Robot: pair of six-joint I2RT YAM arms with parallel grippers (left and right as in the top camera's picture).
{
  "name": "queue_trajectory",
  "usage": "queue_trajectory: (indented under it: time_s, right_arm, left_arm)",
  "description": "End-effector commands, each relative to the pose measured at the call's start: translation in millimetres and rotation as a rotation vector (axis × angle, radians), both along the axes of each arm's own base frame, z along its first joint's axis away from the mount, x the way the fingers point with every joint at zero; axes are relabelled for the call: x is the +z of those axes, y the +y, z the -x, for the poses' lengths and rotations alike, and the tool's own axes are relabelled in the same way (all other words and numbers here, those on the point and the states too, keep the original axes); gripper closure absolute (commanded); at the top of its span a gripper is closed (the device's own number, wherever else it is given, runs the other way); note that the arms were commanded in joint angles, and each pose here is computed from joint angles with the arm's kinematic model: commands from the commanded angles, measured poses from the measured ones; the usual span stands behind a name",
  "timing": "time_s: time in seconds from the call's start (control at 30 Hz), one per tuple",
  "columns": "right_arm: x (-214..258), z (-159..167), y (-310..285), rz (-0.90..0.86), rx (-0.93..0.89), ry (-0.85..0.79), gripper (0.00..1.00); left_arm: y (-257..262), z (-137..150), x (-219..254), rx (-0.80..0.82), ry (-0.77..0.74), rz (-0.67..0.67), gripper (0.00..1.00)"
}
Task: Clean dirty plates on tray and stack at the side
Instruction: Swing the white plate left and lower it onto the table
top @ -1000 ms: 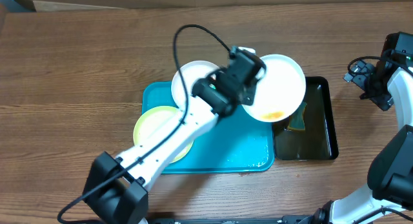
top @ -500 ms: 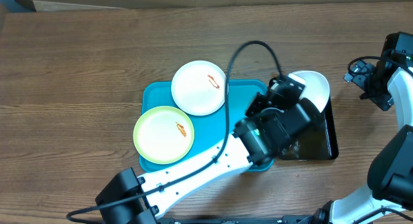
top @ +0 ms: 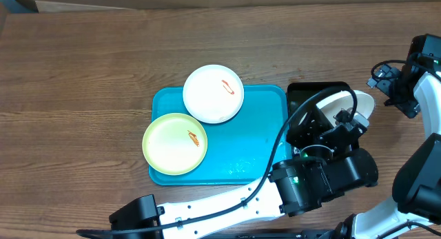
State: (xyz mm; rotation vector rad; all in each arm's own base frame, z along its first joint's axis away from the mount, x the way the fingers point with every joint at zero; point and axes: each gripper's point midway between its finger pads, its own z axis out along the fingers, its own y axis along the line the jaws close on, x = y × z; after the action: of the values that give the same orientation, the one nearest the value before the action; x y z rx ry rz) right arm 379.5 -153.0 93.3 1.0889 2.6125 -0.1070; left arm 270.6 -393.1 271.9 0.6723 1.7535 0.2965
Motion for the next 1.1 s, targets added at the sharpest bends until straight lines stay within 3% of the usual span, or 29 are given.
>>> queue_trajectory:
  time_s: [0.0,0.33,0.5,0.83,0.97,1.07]
  right_arm:
    - [2.7,0.5,-1.9,0.012,-0.007,-0.006,0.00]
    - [2.7,0.5,-1.9,0.012,-0.007,-0.006,0.00]
    - [2.7,0.5,-1.9,0.012,-0.007,-0.006,0.00]
    - [2.7,0.5,-1.9,0.012,-0.007,-0.006,0.00]
    - [2.7,0.5,-1.9,0.012,-0.007,-0.006,0.00]
    - [2.7,0.5,-1.9,0.012,-0.007,-0.006,0.00]
  left_arm:
    - [5.0,-5.3,15.6,0.045,-0.050,-0.008,0.96]
    - [13.8,-21.8,19.8,0.087,-0.058,0.026,0.96]
    - [18.3,-32.4,14.3,0.111,-0.021,0.115,0.96]
    - [-9.1,-30.2,-62.0,-0.129,0.561,0.375,0.96]
    - [12.1,-52.7,-74.4,-0.149,0.735,0.459,0.96]
    - [55.6,-82.5,-83.5,-0.101,0.886,0.565,0.96]
